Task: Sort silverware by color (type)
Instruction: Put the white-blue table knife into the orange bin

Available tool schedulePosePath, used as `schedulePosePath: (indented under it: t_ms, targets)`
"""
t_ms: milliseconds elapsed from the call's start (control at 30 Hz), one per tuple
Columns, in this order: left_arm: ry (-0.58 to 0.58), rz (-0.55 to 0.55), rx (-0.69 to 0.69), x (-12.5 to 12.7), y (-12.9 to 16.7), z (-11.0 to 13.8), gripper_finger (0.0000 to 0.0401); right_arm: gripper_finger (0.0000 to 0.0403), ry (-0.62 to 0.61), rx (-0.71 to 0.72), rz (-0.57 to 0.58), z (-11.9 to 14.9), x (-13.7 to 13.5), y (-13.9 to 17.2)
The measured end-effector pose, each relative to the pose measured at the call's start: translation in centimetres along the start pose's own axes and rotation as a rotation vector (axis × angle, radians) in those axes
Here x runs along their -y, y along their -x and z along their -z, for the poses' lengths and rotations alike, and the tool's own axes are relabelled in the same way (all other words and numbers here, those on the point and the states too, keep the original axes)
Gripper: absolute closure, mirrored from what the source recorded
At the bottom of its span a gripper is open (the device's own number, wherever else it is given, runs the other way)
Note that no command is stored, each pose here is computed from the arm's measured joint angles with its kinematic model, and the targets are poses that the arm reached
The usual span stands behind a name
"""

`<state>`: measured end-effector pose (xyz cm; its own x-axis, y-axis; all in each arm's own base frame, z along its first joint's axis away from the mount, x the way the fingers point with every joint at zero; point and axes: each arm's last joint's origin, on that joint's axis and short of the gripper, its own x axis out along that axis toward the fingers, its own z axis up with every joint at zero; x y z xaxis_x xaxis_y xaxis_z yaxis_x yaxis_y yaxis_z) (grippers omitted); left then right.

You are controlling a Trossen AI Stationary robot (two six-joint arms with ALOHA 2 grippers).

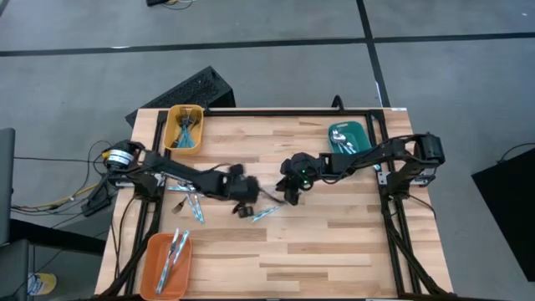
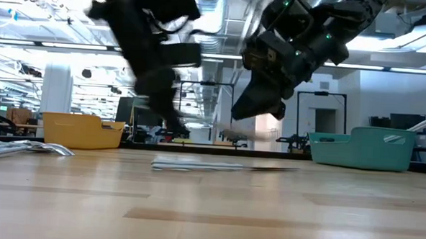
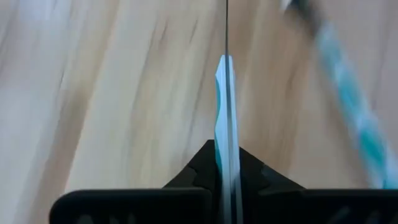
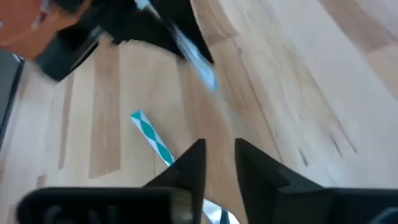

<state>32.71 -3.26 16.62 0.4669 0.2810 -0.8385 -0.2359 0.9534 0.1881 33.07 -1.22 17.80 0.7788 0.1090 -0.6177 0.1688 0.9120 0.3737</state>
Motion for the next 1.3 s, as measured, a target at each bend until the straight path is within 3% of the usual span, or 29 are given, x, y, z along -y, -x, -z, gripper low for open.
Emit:
schedulePosePath:
  t_ms: [100,200,300,433,567,633,733,833,900,1100,1167,1300]
  targets:
    - [0.095,-0.052,-0.117,1.3,3.1,2.2,0.0396,0.0265,0.023,0.047,0.019,-0.4,-0.3,0.3]
    - [0.195,-0.07,-0.146,2.7,7.2,4.1,0.0396,0.0235,0.054,0.115,0.036,-1.1,-0.2,0.5]
    - [0.275,-0.108,-0.058,3.5,11.0,5.6,0.0396,0.0215,0.067,0.198,0.046,-2.0,0.2,0.7]
    - [0.482,-0.298,0.145,1.8,14.5,7.2,0.0396,0.0202,0.064,0.291,0.035,-3.1,0.6,1.0]
    - [0.651,-0.295,0.117,1.0,15.3,8.6,0.0396,0.02,0.058,0.26,0.041,-2.8,0.6,0.9]
    - [0.658,-0.206,0.058,2.2,15.7,9.4,0.0396,0.02,0.064,0.207,0.047,-2.2,0.3,0.7]
    - [0.662,0.012,0.025,5.1,17.6,10.3,0.0396,0.02,0.066,0.16,0.054,-1.2,0.1,0.5]
    - [0.702,0.218,0.047,7.6,20.6,11.7,0.0396,0.02,0.045,0.179,0.064,-0.8,-0.1,0.4]
    - [0.72,0.273,0.072,8.7,21.8,13.0,0.0397,0.02,0.069,0.232,0.016,-1.2,-0.7,0.5]
    - [0.761,0.086,0.125,8.7,21.3,15.6,0.0397,0.02,0.215,0.37,-0.346,-2.3,-4.4,0.7]
    - [0.738,0.04,0.216,8.8,20.7,15.5,0.0397,0.02,0.218,0.406,-0.378,-2.4,-5.6,0.9]
    - [0.675,0.004,0.376,9.0,19.8,14.3,0.0397,0.02,0.208,0.516,-0.335,-2.4,-7.7,1.2]
